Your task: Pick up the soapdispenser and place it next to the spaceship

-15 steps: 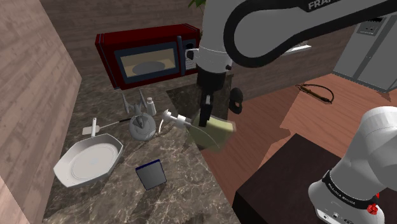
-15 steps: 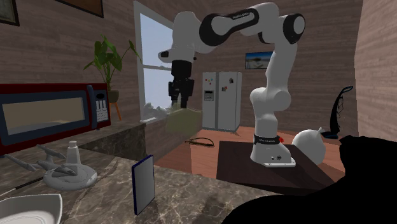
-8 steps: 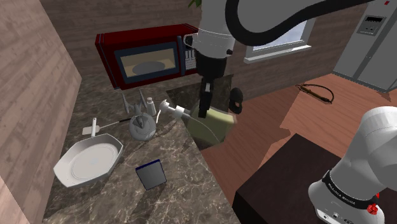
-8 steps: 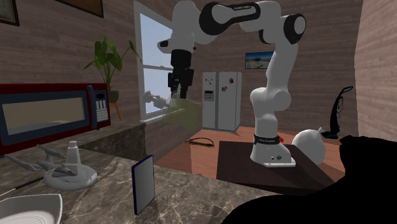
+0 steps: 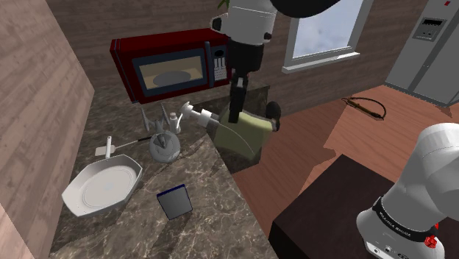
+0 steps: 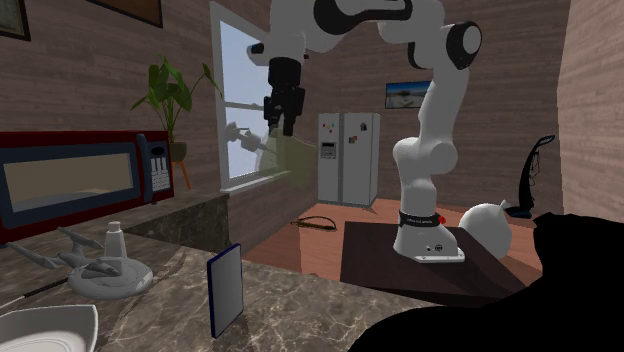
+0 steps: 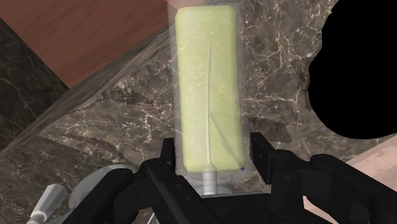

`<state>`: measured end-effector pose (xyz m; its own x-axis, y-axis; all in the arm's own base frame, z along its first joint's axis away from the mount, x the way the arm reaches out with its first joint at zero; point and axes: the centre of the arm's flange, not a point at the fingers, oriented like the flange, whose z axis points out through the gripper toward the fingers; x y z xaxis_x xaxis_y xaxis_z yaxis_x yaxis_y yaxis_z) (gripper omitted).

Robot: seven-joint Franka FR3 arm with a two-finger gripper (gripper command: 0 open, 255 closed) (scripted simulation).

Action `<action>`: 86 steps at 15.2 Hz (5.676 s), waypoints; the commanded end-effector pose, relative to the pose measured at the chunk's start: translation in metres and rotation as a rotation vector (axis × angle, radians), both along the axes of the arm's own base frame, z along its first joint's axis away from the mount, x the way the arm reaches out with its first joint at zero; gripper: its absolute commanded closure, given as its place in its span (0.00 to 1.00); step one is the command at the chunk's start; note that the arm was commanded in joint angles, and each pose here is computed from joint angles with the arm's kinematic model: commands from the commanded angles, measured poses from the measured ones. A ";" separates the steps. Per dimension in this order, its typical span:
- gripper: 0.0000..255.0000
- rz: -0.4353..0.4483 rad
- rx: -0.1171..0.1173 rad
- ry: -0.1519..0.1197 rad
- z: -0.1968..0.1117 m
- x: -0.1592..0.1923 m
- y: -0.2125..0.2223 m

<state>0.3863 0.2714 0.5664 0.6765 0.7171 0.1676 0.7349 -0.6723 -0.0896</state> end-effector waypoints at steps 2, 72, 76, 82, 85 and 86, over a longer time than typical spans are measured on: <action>1.00 0.000 0.000 0.000 0.016 0.001 -0.001; 0.00 0.000 0.000 0.000 -0.232 0.202 0.162; 0.00 0.000 0.000 0.000 -0.218 0.200 0.159; 0.00 0.000 0.000 0.000 -0.181 0.198 0.152; 0.00 0.000 0.000 0.000 -0.181 0.198 0.152; 0.00 0.000 0.000 0.000 -0.181 0.198 0.152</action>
